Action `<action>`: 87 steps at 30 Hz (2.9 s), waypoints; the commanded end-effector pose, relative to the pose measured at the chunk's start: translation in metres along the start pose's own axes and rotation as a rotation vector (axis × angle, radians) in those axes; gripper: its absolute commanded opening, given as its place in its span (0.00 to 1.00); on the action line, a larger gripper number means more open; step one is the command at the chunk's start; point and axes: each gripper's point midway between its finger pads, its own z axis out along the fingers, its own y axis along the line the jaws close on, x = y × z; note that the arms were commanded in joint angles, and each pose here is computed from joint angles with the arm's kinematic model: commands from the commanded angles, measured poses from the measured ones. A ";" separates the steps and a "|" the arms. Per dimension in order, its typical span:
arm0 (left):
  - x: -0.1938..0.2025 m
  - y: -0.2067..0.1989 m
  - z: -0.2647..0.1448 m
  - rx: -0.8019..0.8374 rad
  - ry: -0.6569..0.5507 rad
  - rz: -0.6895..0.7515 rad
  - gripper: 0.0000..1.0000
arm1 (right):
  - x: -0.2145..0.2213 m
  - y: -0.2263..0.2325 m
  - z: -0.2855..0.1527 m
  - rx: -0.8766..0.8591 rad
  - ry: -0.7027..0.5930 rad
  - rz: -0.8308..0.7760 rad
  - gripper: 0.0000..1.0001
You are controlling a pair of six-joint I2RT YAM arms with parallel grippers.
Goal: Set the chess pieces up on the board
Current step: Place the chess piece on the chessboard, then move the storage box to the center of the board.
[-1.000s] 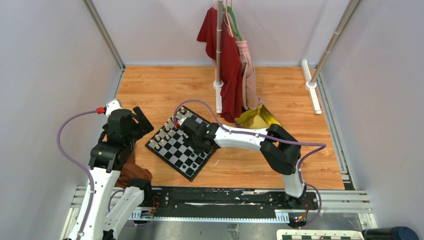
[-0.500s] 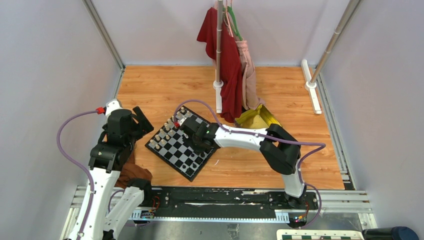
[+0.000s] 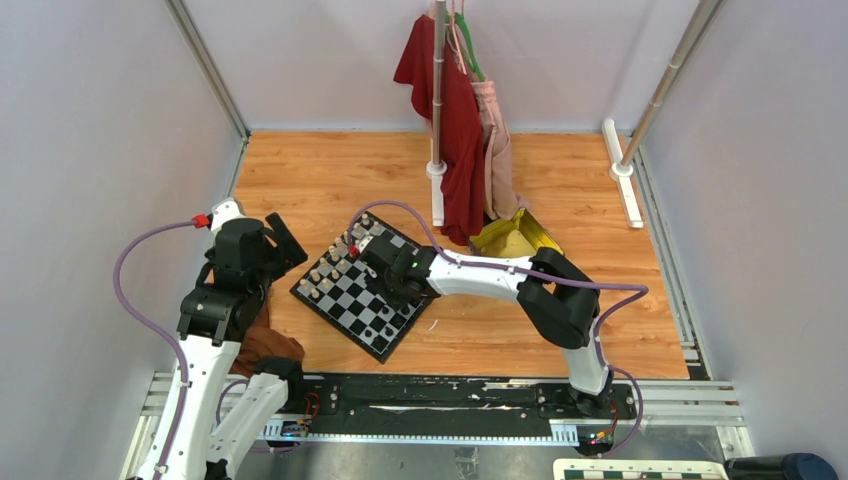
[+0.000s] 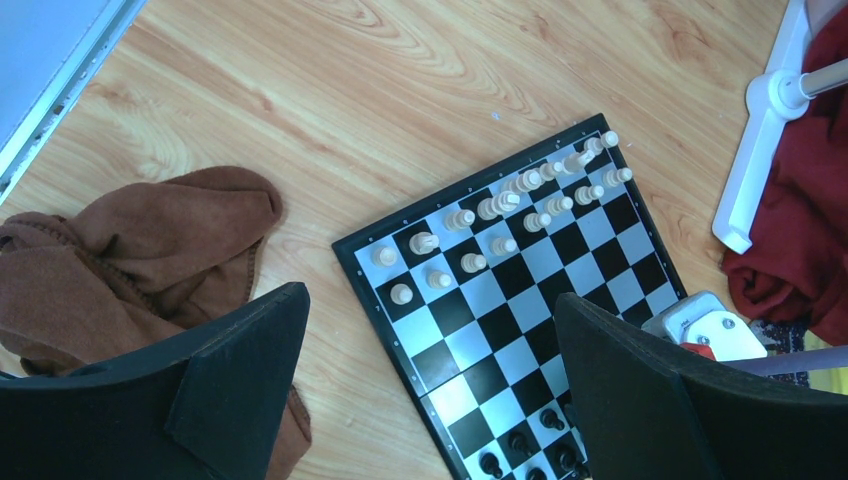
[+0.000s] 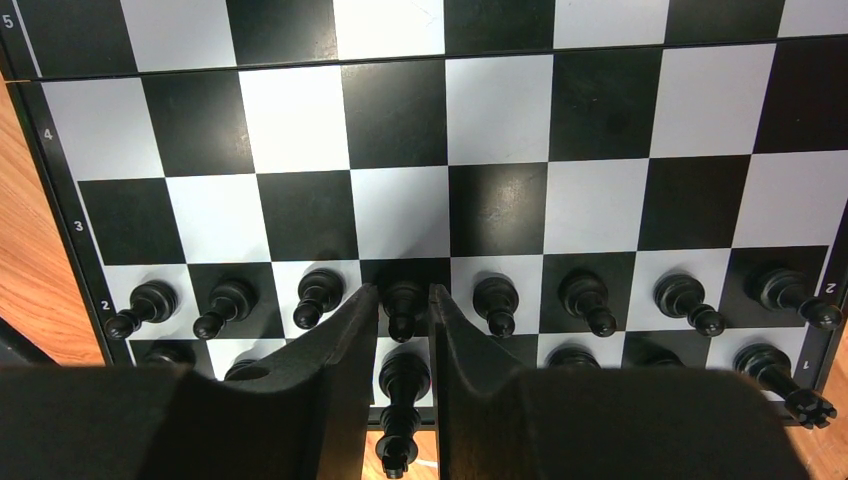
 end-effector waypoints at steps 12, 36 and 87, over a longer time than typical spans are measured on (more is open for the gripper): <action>-0.011 -0.002 -0.001 0.004 -0.032 -0.005 1.00 | -0.020 -0.005 -0.014 0.010 -0.023 -0.023 0.30; -0.013 0.011 0.006 -0.087 -0.069 -0.053 1.00 | -0.016 -0.135 -0.137 0.415 -0.247 0.196 0.40; 0.003 0.020 0.013 -0.114 -0.060 -0.100 1.00 | 0.121 -0.211 -0.080 0.475 0.016 0.489 0.00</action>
